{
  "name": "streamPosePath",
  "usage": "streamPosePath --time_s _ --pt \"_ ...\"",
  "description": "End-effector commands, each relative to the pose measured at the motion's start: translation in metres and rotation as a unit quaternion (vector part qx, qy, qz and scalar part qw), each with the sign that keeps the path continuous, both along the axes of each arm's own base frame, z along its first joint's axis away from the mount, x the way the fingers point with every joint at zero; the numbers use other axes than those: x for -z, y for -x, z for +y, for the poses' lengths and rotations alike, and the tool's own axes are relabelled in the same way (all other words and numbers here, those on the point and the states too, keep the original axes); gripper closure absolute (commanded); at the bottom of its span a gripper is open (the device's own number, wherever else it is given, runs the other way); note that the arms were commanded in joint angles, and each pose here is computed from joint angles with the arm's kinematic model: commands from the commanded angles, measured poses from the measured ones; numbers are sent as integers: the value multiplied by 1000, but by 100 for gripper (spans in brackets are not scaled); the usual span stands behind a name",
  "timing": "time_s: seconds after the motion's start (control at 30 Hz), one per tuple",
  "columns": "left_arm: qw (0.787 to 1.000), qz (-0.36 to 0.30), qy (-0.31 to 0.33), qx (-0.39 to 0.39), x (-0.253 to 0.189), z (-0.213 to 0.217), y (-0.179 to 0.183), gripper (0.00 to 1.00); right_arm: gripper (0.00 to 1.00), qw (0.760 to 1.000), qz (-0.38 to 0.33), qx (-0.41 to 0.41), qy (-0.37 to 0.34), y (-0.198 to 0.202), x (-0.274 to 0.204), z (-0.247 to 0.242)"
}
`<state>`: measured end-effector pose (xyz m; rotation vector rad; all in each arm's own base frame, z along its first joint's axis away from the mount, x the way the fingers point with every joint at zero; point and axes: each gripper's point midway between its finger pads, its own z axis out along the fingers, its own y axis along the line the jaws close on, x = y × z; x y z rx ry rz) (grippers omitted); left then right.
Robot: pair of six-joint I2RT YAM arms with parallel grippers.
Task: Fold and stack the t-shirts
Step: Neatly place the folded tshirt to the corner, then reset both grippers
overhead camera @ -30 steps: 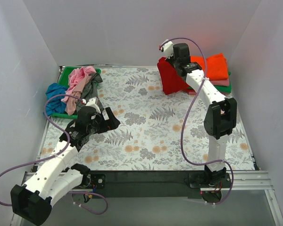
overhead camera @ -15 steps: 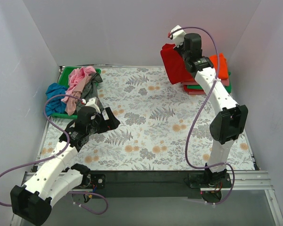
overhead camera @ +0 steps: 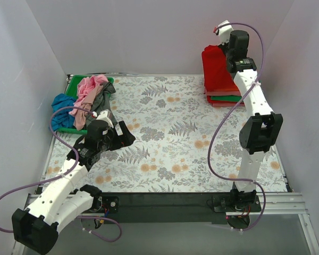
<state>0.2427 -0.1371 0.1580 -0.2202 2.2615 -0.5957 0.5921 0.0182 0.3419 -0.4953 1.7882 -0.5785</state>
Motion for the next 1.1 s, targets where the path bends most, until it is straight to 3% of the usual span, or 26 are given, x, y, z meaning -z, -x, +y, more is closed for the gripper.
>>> streamPosePath --time_s 0.0,0.37,0.43,0.47,0.57,0.7,0.83,0.87,0.9,0.93,0.97,1.0,1.03,1.07 --pt "1000 -3 -6 -4 2 3 -3 5 99 998 -59 2 -2 -14 -33 -11" --pt "1000 -4 -7 -1 -1 2 -6 5 96 997 -34 50 48 -50 27 -51" --pt "1000 -9 -7 1 -5 1 -7 5 73 994 -43 64 82 -59 40 -58" --pt "1000 -8 -8 1 -6 1 -7 5 47 990 -49 93 98 -59 43 -68" --pt "1000 -12 -13 -1 -13 2 -9 5 2 979 -67 147 122 -57 51 -88" --pt "999 -38 -20 -13 -32 7 -16 5 2 982 -85 153 73 -43 27 -88" --pt "997 -78 -16 -7 -60 5 -23 5 2 998 -52 12 -38 -2 -19 -37" --pt "996 -87 -15 -5 -66 5 -25 4 2 991 34 -107 -73 19 14 6" --pt "994 -104 -13 -7 -77 5 -27 2 1 981 32 -173 -86 51 -12 27" --pt "994 -111 -12 -18 -82 8 -29 2 2 965 64 -234 -100 77 -4 49" --pt "993 -118 -7 -19 -88 8 -30 2 2 931 120 -316 -136 113 28 79" --pt "992 -125 -2 -17 -94 7 -31 2 2 921 129 -331 -157 135 31 86" --pt "990 -137 6 -21 -106 8 -33 2 2 915 105 -352 -166 167 5 91" --pt "989 -147 14 -19 -115 7 -33 2 2 911 136 -336 -195 185 31 91"
